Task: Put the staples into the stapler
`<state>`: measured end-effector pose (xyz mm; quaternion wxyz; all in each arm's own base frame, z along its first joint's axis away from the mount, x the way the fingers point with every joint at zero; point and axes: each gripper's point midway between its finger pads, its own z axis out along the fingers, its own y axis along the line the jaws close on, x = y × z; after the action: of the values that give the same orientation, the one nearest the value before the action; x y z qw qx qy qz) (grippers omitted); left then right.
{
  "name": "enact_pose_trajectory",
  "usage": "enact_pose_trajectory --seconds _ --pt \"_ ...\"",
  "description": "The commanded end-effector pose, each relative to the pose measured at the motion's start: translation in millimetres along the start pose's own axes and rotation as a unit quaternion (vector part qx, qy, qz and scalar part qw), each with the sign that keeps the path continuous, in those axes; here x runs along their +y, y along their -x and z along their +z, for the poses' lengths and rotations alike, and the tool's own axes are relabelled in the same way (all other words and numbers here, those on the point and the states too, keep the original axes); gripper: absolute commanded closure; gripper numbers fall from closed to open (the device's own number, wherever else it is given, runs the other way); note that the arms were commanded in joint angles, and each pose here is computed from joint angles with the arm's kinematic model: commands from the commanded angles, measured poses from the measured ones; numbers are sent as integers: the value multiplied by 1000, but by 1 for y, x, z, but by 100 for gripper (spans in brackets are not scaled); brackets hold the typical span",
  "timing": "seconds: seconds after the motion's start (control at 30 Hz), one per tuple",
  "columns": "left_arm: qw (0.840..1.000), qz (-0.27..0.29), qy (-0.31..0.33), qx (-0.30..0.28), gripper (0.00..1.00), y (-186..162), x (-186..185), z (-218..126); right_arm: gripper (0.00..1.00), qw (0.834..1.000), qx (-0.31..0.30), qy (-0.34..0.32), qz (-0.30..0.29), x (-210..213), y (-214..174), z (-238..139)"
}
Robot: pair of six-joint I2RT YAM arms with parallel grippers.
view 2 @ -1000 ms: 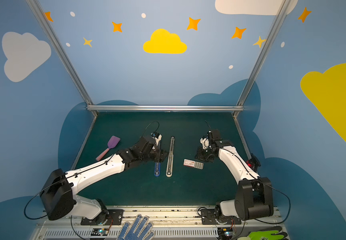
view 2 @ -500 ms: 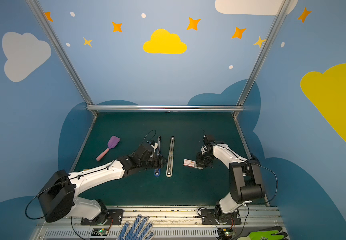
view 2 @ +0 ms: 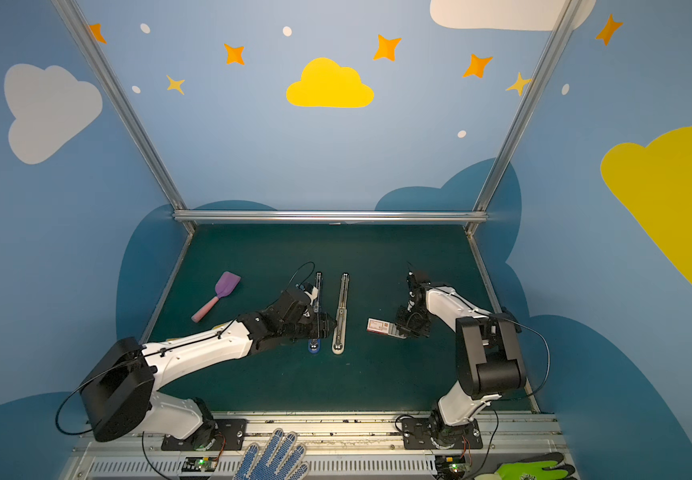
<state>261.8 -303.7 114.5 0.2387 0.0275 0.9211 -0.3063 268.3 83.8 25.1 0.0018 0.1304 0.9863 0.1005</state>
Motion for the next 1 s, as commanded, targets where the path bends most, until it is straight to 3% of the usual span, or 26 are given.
enact_pose_trajectory --seconds 0.0,0.53,0.7,0.97 --pt "1000 -1 -11 -3 29 4 -9 1 81 1000 11 -11 20 -10 -2 6" --pt "1000 -3 -4 1 29 2 -6 3 87 999 18 -28 18 -9 5 10" --pt "1000 -2 -3 4 30 0 -6 5 96 999 26 -34 13 -8 5 13" --pt "1000 -1 -3 4 30 0 -6 5 90 999 22 -39 8 -5 10 7"
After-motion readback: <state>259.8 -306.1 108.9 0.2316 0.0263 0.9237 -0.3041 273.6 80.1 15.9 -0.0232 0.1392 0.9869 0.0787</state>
